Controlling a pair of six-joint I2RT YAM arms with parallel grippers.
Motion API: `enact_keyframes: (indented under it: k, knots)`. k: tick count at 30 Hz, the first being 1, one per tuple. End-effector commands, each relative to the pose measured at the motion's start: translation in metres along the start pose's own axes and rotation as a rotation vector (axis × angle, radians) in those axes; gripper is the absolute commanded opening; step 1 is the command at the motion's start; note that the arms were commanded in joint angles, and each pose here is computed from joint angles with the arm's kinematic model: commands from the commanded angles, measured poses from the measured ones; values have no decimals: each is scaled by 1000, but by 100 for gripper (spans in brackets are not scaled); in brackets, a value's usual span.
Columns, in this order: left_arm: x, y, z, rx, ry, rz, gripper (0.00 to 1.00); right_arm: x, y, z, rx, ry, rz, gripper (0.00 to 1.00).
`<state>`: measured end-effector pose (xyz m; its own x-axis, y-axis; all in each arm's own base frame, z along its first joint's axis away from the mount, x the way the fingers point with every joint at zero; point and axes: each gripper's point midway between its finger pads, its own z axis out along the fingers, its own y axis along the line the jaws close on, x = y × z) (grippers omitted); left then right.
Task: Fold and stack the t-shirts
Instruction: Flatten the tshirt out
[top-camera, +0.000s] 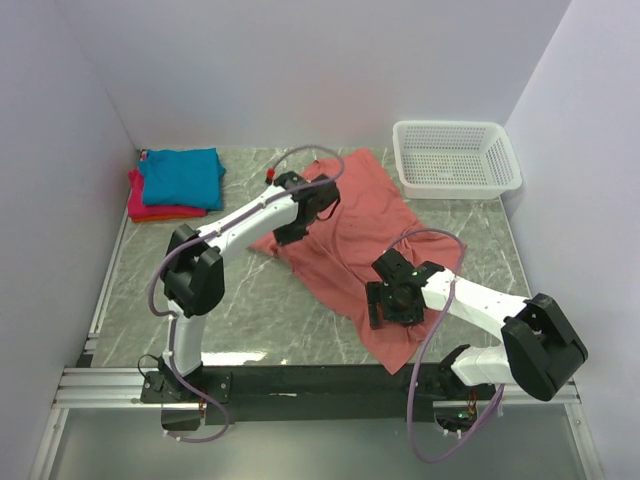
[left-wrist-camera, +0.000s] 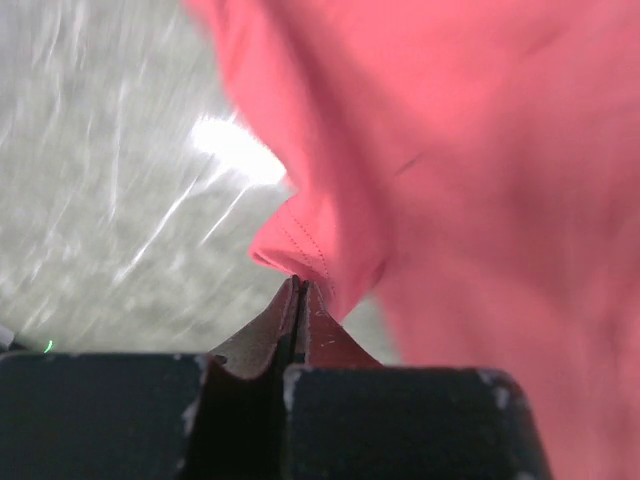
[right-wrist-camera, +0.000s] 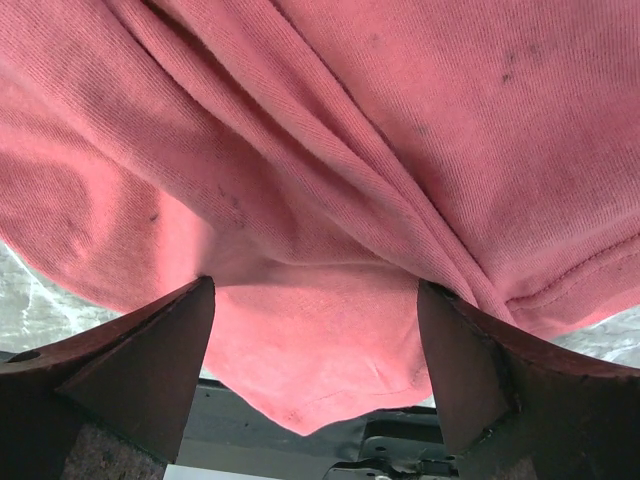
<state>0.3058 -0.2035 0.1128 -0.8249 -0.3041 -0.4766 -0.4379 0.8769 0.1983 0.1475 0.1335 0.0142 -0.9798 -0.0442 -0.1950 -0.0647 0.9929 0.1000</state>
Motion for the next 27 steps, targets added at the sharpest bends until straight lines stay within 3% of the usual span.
enact_keyframes:
  k: [1, 6, 14, 17, 19, 21, 22, 25, 27]
  knots:
    - [-46, -17, -10, 19, -152, 40, 1, -6, -2, -8, 0, -24, -12, 88]
    - [-53, -59, 7, 112, -126, 138, 1, -14, 0, -12, -6, -53, -6, 88]
    - [-17, -66, 35, 201, -58, 276, 1, -11, -3, -10, 3, -50, 0, 88]
    - [-6, -69, 46, 219, -44, 282, 21, -11, -2, -8, 0, -44, -2, 88]
    - [-8, -68, 47, 217, -54, 258, 45, -12, -2, -7, 2, -44, -8, 88]
    - [-14, -65, 41, 211, -75, 199, 52, -13, -2, -7, 5, -45, -10, 88]
    - [-24, -62, 28, 234, -108, 159, 63, -14, -2, -6, 7, -45, -11, 88]
    - [-37, -54, 15, 328, -124, 52, 70, -16, -2, -3, 13, -50, -8, 88]
    - [-35, -43, 28, 369, -65, -17, 69, -14, -2, -1, 10, -43, -5, 88]
